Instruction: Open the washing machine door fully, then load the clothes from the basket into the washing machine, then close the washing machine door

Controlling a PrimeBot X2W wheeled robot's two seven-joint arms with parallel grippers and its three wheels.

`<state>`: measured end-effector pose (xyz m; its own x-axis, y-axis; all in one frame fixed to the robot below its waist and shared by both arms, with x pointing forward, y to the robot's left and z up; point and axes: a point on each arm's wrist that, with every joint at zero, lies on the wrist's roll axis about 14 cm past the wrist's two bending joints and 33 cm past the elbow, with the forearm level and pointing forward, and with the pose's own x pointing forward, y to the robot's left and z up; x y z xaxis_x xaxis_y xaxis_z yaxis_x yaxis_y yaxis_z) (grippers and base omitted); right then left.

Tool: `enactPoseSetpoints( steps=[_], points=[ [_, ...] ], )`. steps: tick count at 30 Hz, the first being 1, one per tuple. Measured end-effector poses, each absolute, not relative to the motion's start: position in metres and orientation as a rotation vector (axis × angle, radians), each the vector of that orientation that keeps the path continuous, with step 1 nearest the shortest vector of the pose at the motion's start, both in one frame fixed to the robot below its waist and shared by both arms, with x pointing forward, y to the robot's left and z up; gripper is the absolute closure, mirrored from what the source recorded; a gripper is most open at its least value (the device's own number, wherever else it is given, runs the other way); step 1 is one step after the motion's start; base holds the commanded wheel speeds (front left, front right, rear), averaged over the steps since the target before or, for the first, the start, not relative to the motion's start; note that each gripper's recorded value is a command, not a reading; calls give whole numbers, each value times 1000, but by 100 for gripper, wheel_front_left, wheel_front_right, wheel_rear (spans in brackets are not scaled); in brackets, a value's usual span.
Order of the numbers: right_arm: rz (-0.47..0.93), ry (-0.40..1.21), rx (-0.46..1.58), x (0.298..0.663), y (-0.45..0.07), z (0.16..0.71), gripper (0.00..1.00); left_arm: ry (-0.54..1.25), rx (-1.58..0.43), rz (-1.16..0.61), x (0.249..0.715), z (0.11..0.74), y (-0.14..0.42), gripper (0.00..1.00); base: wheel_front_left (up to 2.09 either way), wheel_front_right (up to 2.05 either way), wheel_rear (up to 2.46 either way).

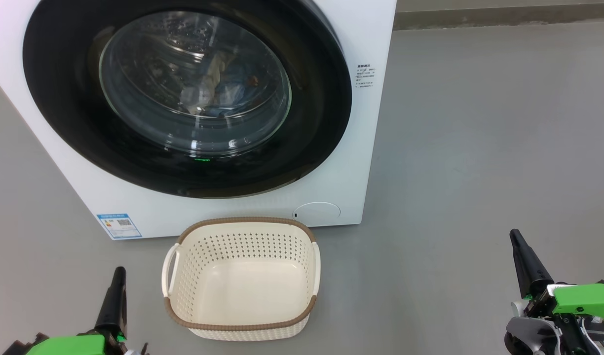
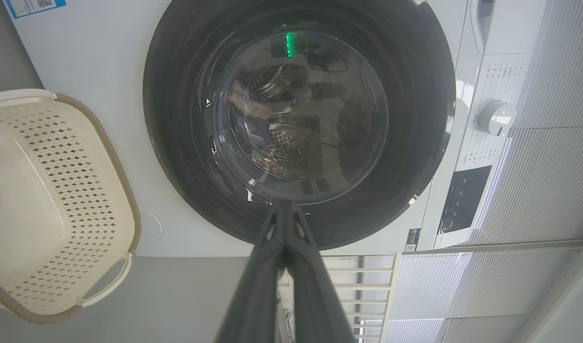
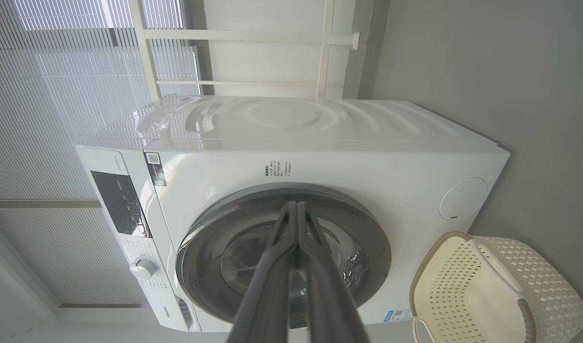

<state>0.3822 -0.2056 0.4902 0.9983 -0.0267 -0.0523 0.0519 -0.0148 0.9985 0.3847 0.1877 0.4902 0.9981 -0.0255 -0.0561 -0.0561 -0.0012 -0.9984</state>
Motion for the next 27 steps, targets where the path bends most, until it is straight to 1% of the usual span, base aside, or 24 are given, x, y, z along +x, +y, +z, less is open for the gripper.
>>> enactPoseSetpoints(
  steps=[27],
  points=[
    [-63, 20, 1585, 382, -206, 490, 100, 64, -1572, 24, 385, 490, 188, 100, 0, 0, 0]
  ],
)
